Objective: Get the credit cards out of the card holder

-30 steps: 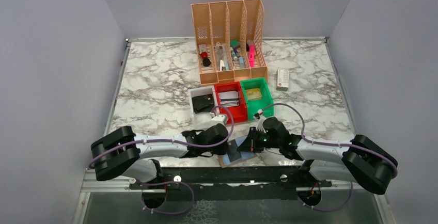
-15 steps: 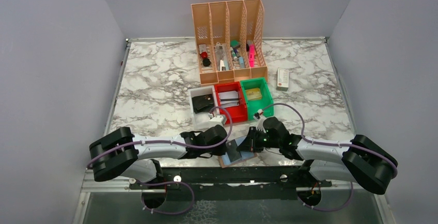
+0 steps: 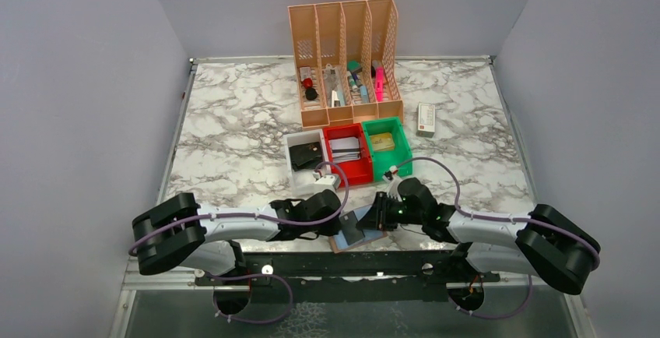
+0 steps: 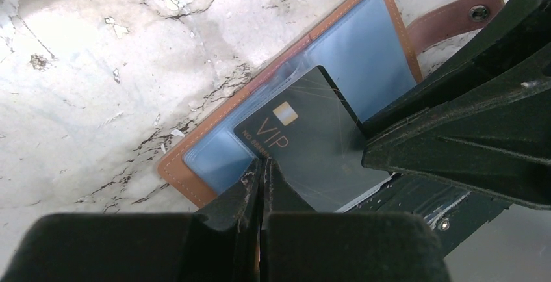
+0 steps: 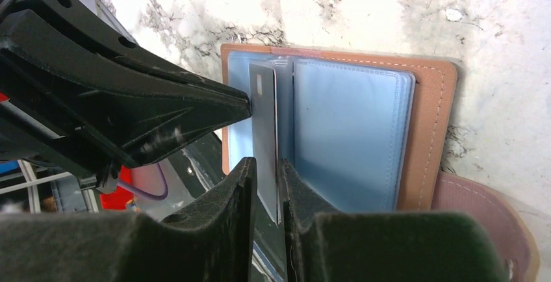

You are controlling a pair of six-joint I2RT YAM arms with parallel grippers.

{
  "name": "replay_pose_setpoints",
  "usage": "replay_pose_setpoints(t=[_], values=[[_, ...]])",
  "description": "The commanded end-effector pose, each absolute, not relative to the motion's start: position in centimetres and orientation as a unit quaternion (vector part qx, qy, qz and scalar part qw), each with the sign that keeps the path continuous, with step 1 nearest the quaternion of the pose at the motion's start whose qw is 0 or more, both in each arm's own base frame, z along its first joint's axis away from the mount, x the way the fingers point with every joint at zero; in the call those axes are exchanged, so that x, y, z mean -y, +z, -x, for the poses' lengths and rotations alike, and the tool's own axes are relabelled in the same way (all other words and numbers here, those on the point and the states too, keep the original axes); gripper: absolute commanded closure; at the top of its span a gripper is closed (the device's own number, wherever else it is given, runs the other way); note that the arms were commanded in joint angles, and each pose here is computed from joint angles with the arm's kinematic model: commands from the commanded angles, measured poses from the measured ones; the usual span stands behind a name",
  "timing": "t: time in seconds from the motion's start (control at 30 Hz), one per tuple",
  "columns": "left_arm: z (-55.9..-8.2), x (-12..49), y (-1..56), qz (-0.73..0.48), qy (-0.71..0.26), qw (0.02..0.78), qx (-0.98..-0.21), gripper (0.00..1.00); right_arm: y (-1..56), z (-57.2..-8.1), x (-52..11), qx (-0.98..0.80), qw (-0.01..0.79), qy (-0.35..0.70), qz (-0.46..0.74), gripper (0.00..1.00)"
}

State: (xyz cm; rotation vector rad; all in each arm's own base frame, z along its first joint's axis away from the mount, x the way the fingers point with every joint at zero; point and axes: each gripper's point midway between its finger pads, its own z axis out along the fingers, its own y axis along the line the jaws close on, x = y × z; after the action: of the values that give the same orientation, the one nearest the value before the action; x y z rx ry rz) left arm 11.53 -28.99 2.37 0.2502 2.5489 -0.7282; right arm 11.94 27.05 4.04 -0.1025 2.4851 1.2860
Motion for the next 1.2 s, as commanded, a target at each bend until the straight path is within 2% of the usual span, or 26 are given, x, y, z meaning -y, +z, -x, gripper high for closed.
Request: replay_pose_setpoints(t=[0.0,0.17,0.27,0.33,0.53,0.9,1.0,1.17], values=[[-9.6,25.5,-0.5,-0.112,-0.202,0.200,-0.952,0.99,4.6,-12.3,-27.0,-0.867,0.181,0.464,0.023,0.76],[-9.6,25.5,-0.4,-0.112,-0.204,0.201,-0.952,0.99,4.7,-12.0,-27.1,-0.862,0.176,0.475,0.017,0.86],[-9.6,25.4,-0.5,-0.111,-0.202,0.201,-0.952,0.99,5.0,-11.8,-27.2,-0.856,0.172,0.488,0.018,0.96],[-9.6,25.4,-0.5,-0.111,-0.202,0.200,-0.952,0.99,5.0,-11.8,-27.2,-0.854,0.170,0.491,0.015,0.98],[-9.4,25.0,-0.8,-0.111,-0.198,0.197,-0.954,1.00,5.2,-12.0,-26.7,-0.850,0.172,0.497,0.006,0.96],[-9.5,25.2,-1.1,-0.115,-0.192,0.195,-0.955,1.00,5.0,-11.4,-27.3,-0.845,0.144,0.515,0.014,0.83],[-9.4,25.3,-1.2,-0.117,-0.190,0.193,-0.955,1.00,4.9,-11.3,-27.4,-0.843,0.138,0.519,0.014,0.86],[-9.4,25.2,-1.2,-0.116,-0.190,0.192,-0.956,1.00,4.8,-11.3,-27.4,-0.844,0.139,0.518,0.013,0.97]])
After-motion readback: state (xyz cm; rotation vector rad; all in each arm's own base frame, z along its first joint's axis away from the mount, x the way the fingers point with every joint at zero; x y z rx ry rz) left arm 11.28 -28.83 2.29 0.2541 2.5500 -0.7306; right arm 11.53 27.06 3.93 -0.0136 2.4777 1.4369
